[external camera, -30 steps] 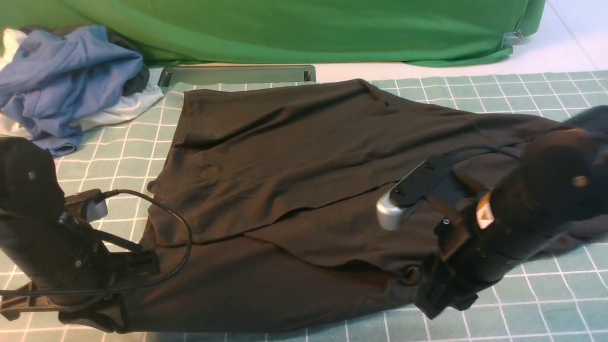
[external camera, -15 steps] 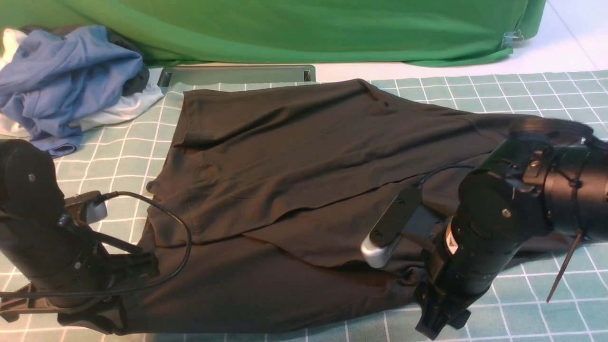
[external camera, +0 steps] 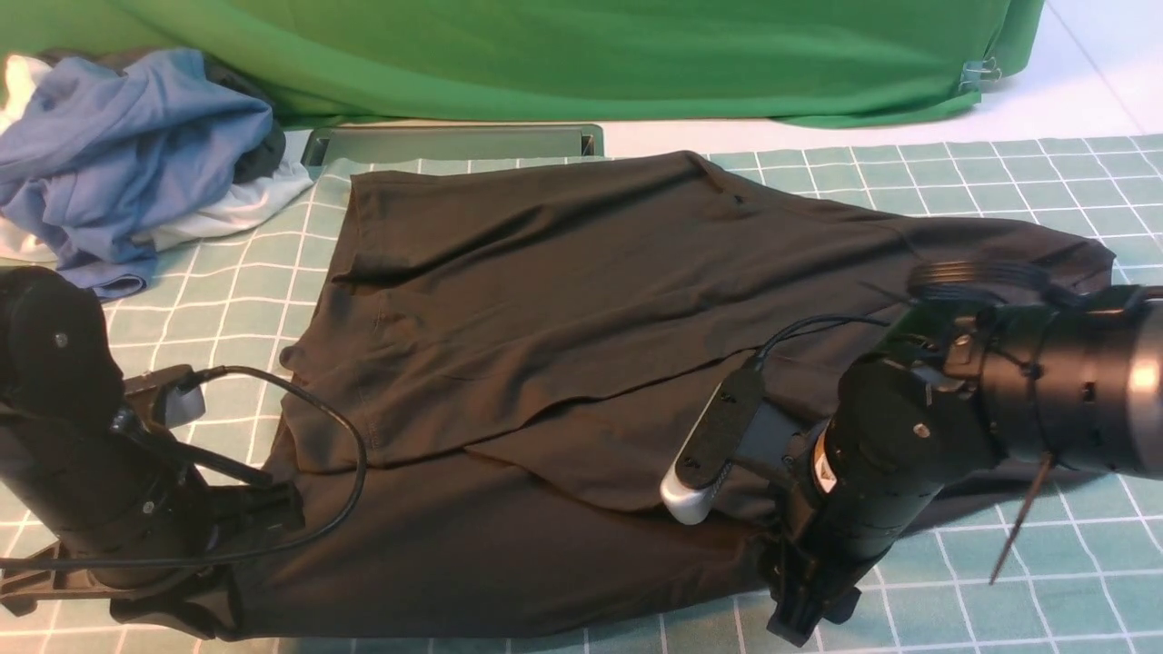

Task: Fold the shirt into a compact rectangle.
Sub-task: 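Grasp the near edge of the shirt at its hem and shoulder corners, then fold the black garment in half by bringing its near edge over to the far edge, then pull the folded dark garment lengthwise by its ends to straighten it flat on the table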

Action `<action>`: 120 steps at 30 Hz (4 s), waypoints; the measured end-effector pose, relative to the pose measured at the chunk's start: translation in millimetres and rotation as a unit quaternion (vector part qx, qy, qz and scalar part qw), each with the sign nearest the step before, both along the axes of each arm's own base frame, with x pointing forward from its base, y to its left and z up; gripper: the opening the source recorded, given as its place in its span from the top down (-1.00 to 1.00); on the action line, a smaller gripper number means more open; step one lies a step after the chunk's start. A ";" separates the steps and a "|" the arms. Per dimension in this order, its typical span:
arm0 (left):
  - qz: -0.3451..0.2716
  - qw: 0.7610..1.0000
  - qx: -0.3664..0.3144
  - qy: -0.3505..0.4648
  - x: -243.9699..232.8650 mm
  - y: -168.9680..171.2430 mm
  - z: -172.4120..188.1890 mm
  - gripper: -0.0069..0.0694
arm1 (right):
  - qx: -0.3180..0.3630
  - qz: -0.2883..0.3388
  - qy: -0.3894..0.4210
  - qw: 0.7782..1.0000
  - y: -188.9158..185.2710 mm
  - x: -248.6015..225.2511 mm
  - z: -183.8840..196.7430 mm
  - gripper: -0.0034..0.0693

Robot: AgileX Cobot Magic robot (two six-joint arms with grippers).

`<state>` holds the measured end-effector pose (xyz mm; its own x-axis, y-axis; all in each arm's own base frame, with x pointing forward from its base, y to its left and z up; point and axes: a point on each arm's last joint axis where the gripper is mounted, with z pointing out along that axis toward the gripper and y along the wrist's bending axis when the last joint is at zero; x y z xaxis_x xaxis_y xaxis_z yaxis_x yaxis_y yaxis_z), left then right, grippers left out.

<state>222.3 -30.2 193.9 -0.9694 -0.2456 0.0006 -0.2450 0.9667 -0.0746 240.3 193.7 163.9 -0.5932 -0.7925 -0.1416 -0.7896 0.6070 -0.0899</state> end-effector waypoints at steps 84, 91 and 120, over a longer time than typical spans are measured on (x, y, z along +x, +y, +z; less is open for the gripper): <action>0.102 0.949 -0.073 -0.290 217.8 -32.2 -22.7 0.74 | 0.104 -0.171 -0.200 0.959 -53.8 200.5 16.6 0.74; 0.106 0.937 -0.074 -0.324 225.4 -31.8 -25.6 0.68 | 0.120 -0.163 -0.235 0.951 -53.4 209.8 12.6 0.53; 0.007 0.981 -0.055 -0.188 230.4 0.0 105.2 0.10 | 0.005 -0.437 -0.073 0.896 -217.8 51.3 135.7 0.73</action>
<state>452.7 -30.1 299.0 -0.9026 -0.2777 -0.3289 -0.1937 0.9443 -0.2659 291.6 -24.1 299.6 -0.9615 -0.0314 -0.2731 0.0088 0.9894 -0.1447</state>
